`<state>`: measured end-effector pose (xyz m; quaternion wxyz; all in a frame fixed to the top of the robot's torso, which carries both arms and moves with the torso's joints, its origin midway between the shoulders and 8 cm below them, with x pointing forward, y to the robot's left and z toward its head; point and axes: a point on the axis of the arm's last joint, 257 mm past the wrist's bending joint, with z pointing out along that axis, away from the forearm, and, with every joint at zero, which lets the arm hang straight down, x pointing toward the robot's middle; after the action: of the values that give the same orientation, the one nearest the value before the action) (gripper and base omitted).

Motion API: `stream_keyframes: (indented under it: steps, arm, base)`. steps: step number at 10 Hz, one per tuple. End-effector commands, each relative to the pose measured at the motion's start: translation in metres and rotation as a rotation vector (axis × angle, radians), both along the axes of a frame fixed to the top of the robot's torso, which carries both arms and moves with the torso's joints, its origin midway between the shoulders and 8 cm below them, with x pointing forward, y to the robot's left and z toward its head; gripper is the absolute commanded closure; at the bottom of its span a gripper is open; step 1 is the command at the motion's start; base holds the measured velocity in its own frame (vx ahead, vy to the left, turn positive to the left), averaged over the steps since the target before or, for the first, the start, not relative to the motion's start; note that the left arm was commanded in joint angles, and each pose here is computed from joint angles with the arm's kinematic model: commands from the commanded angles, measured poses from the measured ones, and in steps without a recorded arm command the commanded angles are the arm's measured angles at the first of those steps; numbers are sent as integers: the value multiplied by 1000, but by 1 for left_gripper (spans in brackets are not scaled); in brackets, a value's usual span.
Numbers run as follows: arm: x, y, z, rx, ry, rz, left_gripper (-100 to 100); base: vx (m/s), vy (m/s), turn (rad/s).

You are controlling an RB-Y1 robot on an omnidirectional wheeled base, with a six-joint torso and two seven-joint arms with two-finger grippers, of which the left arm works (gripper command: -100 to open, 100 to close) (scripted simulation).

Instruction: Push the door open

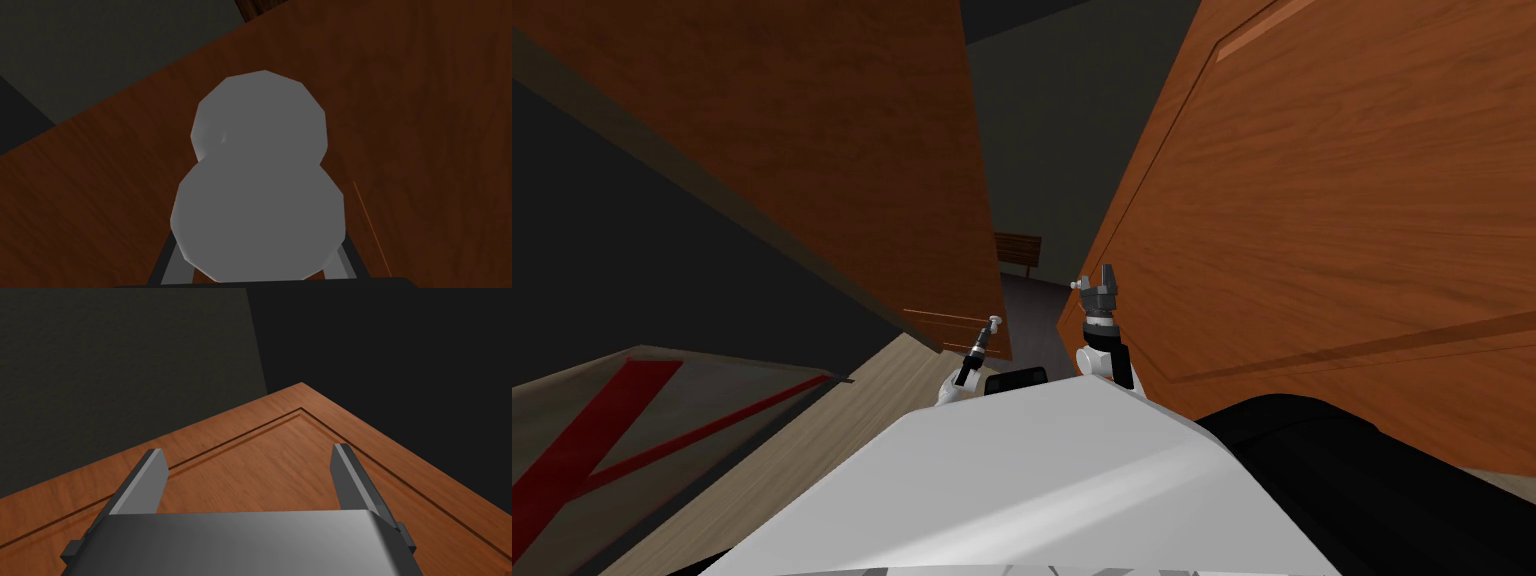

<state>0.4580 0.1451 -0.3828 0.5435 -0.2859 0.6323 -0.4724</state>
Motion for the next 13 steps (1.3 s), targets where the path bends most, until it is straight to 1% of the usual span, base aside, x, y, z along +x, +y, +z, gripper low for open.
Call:
stream_keyframes:
  steps: [1,2,3,4,5,6,7,8,9,10,11,12,13]
  arm:
    - [3,8,3,-62,7,22,100]
    - [3,8,3,-80,12,22,100]
    - [4,12,4,-121,22,34,100]
    - [4,12,4,-128,24,34,100]
    - [4,15,4,-174,35,46,100]
    - [4,15,4,-178,36,46,100]
    - [4,19,4,-226,47,58,100]
    - [5,23,4,-261,54,71,100]
    - [5,23,4,-277,58,70,100]
    - [5,27,4,-321,66,82,100]
    - [5,27,4,-327,68,82,100]
    - [5,31,4,-377,77,94,100]
    - [6,35,4,-412,82,107,100]
  base:
    - [56,-28,-48]
    - [43,-21,-12]
    - [42,-19,-30]
    - [34,-14,-10]
    - [38,-21,-30]
    - [30,-14,-16]
    - [34,-17,-33]
    - [54,-40,-46]
    - [49,-23,-5]
    - [50,-10,-28]
    - [41,-9,-17]
    - [39,-22,-19]
    - [60,-26,-36]
